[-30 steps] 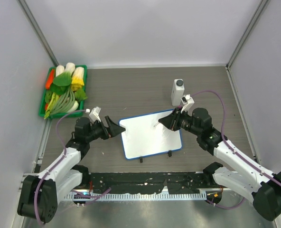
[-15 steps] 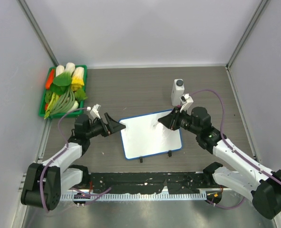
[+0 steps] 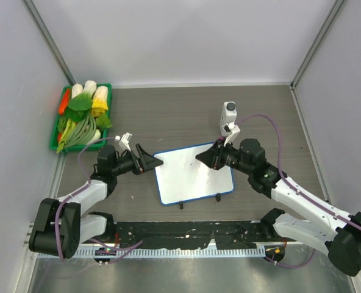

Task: Write a sentence on the whiteboard

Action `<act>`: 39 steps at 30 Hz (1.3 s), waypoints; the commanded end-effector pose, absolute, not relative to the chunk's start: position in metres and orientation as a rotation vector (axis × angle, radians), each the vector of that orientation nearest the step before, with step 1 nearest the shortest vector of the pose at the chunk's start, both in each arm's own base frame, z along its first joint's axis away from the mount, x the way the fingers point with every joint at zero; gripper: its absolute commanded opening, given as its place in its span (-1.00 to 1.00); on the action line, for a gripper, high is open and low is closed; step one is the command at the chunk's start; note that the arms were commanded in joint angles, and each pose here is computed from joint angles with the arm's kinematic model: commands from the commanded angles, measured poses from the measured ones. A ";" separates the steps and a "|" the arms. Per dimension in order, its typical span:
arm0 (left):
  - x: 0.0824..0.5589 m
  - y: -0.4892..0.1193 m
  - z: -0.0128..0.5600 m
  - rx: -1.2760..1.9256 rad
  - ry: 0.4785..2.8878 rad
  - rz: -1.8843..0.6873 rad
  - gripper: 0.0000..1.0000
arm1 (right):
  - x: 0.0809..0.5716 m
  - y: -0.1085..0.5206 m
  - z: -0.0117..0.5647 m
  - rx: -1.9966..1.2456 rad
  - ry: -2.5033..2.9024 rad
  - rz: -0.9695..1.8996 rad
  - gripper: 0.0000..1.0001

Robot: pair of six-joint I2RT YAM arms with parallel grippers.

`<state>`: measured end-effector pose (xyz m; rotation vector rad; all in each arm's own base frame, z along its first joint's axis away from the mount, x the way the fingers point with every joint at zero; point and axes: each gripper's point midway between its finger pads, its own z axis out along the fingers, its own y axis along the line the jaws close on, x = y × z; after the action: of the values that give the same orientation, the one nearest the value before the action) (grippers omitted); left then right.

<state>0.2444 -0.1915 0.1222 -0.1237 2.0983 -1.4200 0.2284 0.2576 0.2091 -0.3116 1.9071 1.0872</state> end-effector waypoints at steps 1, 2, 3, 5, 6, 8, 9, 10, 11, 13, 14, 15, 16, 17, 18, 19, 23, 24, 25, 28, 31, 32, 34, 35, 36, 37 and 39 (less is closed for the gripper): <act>0.250 -0.197 0.145 -0.041 2.017 -1.469 0.65 | 0.242 0.263 0.251 -0.321 1.771 1.068 -0.97; 0.250 -0.197 0.144 -0.048 2.020 -1.470 0.65 | 0.242 0.263 0.255 -0.328 1.759 1.069 -0.97; 0.250 -0.197 0.144 -0.044 2.020 -1.472 0.64 | 0.242 0.263 0.258 -0.329 1.753 1.072 -0.97; 0.249 -0.197 0.143 -0.047 2.019 -1.472 0.63 | 0.242 0.264 0.263 -0.330 1.740 1.078 -0.97; 0.248 -0.197 0.144 -0.043 2.017 -1.475 0.62 | 0.242 0.264 0.263 -0.330 1.741 1.081 -0.97; 0.247 -0.197 0.145 -0.033 2.008 -1.472 0.62 | 0.241 0.267 0.266 -0.335 1.733 1.100 -0.97; 0.248 -0.197 0.146 -0.028 1.998 -1.470 0.62 | 0.240 0.268 0.268 -0.340 1.722 1.112 -0.97; 0.249 -0.197 0.146 -0.027 1.991 -1.466 0.61 | 0.240 0.270 0.266 -0.343 1.726 1.121 -0.97; 0.249 -0.198 0.148 -0.021 1.986 -1.470 0.59 | 0.239 0.271 0.267 -0.349 1.722 1.128 -0.97; 0.248 -0.200 0.153 0.002 1.959 -1.491 0.55 | 0.237 0.276 0.268 -0.368 1.714 1.153 -0.97; 0.248 -0.202 0.155 0.013 1.949 -1.500 0.53 | 0.236 0.277 0.266 -0.371 1.718 1.164 -0.97; 0.247 -0.203 0.156 0.028 1.944 -1.508 0.49 | 0.234 0.279 0.267 -0.379 1.712 1.184 -0.97; 0.247 -0.204 0.156 0.033 1.940 -1.513 0.45 | 0.232 0.280 0.264 -0.384 1.715 1.192 -0.97; 0.247 -0.206 0.157 0.046 1.935 -1.519 0.39 | 0.231 0.282 0.267 -0.381 1.701 1.207 -0.98; 0.246 -0.207 0.157 0.052 1.937 -1.528 0.32 | 0.230 0.282 0.264 -0.379 1.706 1.211 -0.97; 0.246 -0.208 0.156 0.052 1.940 -1.534 0.28 | 0.230 0.283 0.266 -0.378 1.700 1.216 -0.97; 0.242 -0.205 0.146 0.043 1.943 -1.506 0.23 | 0.232 0.289 0.264 -0.391 1.700 1.220 -0.97; 0.241 -0.203 0.142 0.034 1.949 -1.486 0.25 | 0.232 0.290 0.264 -0.394 1.700 1.222 -0.98; 0.240 -0.201 0.137 0.030 1.962 -1.465 0.26 | 0.233 0.292 0.263 -0.400 1.703 1.220 -0.97; 0.236 -0.199 0.132 0.045 1.961 -1.439 0.26 | 0.234 0.297 0.262 -0.408 1.705 1.214 -0.97; 0.234 -0.197 0.126 0.066 1.968 -1.413 0.24 | 0.239 0.300 0.257 -0.411 1.712 1.197 -0.97; 0.233 -0.197 0.123 0.070 1.979 -1.403 0.21 | 0.240 0.301 0.256 -0.410 1.712 1.194 -0.97; 0.232 -0.196 0.117 0.084 1.998 -1.391 0.08 | 0.243 0.302 0.256 -0.404 1.717 1.190 -0.97; 0.232 -0.196 0.115 0.085 2.006 -1.390 0.00 | 0.242 0.303 0.254 -0.405 1.721 1.192 -0.97; 0.232 -0.196 0.113 0.086 2.009 -1.385 -0.08 | 0.244 0.303 0.255 -0.398 1.718 1.187 -0.97; 0.231 -0.197 0.111 0.098 2.015 -1.388 -0.19 | 0.244 0.305 0.254 -0.399 1.721 1.187 -0.98; 0.231 -0.196 0.106 0.106 2.034 -1.374 -0.35 | 0.245 0.307 0.252 -0.400 1.722 1.189 -0.97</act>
<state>0.2310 -0.1965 0.1132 0.0404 2.0284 -1.4135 0.2350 0.2980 0.2122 -0.3970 1.8608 1.1735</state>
